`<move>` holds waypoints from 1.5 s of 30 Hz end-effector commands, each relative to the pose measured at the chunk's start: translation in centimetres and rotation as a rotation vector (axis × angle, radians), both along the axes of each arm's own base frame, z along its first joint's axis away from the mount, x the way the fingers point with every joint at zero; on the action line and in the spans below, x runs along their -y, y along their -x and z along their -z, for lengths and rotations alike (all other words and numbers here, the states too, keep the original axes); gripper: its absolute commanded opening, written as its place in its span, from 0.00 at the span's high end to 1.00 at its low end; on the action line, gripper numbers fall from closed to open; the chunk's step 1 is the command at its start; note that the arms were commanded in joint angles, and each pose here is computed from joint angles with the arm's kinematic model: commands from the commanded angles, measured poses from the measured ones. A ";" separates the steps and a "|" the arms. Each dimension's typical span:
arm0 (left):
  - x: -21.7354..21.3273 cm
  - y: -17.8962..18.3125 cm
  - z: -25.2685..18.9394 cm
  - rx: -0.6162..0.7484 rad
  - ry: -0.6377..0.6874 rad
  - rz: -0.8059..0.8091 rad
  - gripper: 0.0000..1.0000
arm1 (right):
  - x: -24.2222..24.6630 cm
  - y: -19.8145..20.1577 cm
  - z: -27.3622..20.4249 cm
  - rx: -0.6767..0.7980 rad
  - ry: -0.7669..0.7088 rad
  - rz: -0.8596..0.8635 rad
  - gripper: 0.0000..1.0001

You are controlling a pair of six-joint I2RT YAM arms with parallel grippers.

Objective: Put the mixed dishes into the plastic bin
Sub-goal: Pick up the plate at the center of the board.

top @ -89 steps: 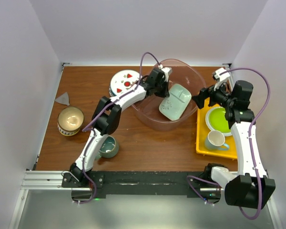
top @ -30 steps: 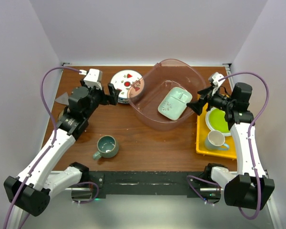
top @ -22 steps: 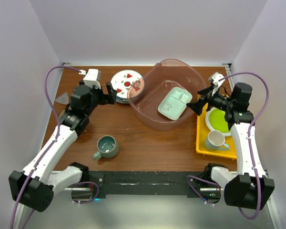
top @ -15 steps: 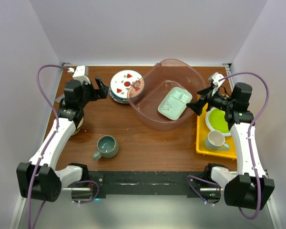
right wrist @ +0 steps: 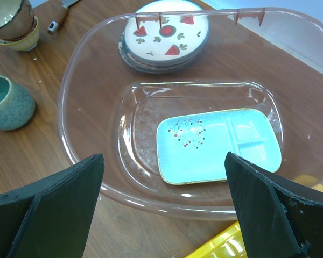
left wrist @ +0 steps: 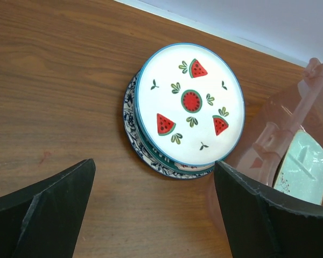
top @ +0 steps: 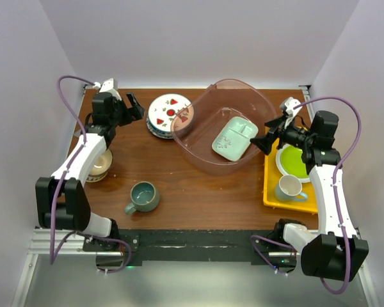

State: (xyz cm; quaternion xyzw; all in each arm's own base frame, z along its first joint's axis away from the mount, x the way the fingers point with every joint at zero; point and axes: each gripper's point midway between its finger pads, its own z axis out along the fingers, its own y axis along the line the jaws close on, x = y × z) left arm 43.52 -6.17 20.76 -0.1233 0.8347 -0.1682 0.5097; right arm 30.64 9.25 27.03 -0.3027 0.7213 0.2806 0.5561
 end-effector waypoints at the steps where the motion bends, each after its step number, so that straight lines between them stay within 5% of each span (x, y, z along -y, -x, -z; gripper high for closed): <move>1: -0.4 -2.7 -0.8 0.020 0.008 -0.013 0.08 | 0.0 0.0 -0.8 0.034 0.004 -0.007 0.02; 15: 1.6 -8.6 6.5 -0.160 0.003 0.117 0.43 | 0.0 -0.1 -0.7 0.031 0.006 -0.003 0.02; 35: 2.8 -11.2 12.1 -0.295 -0.105 0.134 0.49 | 0.2 -0.3 -0.4 0.022 0.011 0.006 0.02; 41: 2.6 -11.2 13.4 -0.326 -0.155 0.116 0.60 | 0.3 -0.4 -0.4 0.023 0.012 0.009 0.02; 45: 2.5 -11.2 13.4 -0.327 -0.165 0.113 0.79 | 0.2 -0.3 -0.4 0.023 0.012 0.007 0.02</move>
